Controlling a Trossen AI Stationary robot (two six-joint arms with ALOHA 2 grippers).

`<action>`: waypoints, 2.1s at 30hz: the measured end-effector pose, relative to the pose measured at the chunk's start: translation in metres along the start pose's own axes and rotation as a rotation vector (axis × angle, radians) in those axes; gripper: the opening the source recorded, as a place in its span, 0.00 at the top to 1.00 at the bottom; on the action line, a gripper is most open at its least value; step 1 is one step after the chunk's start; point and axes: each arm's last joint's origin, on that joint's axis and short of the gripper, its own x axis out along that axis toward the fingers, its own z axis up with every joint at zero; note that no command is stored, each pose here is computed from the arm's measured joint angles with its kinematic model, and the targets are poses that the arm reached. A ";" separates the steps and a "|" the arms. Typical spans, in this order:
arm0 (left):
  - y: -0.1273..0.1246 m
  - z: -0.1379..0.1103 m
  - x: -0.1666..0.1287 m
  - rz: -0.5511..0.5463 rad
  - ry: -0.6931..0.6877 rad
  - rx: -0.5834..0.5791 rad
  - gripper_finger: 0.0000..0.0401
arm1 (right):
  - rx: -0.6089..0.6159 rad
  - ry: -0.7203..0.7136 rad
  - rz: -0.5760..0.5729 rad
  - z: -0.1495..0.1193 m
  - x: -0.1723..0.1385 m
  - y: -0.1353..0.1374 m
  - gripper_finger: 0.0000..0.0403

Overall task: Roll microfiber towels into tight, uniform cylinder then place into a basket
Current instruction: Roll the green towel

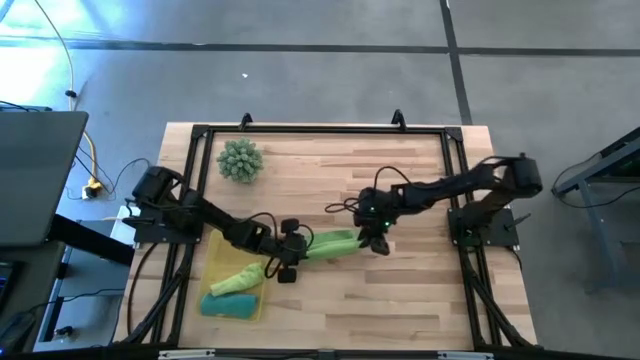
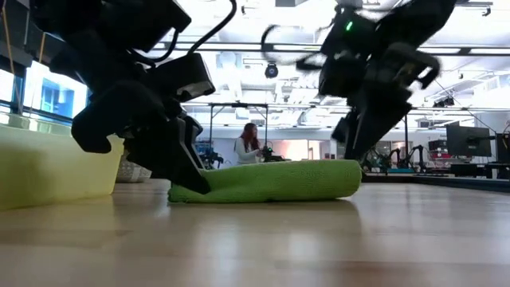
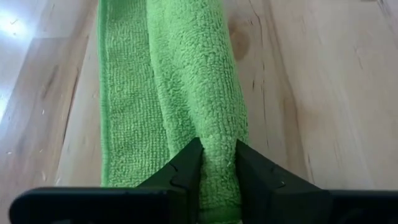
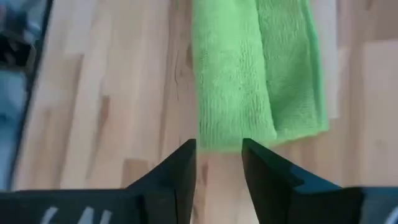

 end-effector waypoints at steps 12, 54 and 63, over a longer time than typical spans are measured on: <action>0.008 0.001 0.002 -0.018 0.006 -0.025 0.83 | -0.666 -0.049 -0.397 -0.019 0.005 0.090 0.69; 0.010 0.001 0.003 -0.024 0.002 -0.050 0.83 | -0.728 0.002 -0.638 -0.016 0.065 0.045 0.48; 0.010 0.001 0.003 -0.027 0.003 -0.050 0.83 | -0.748 -0.002 -0.640 -0.017 0.059 0.052 0.48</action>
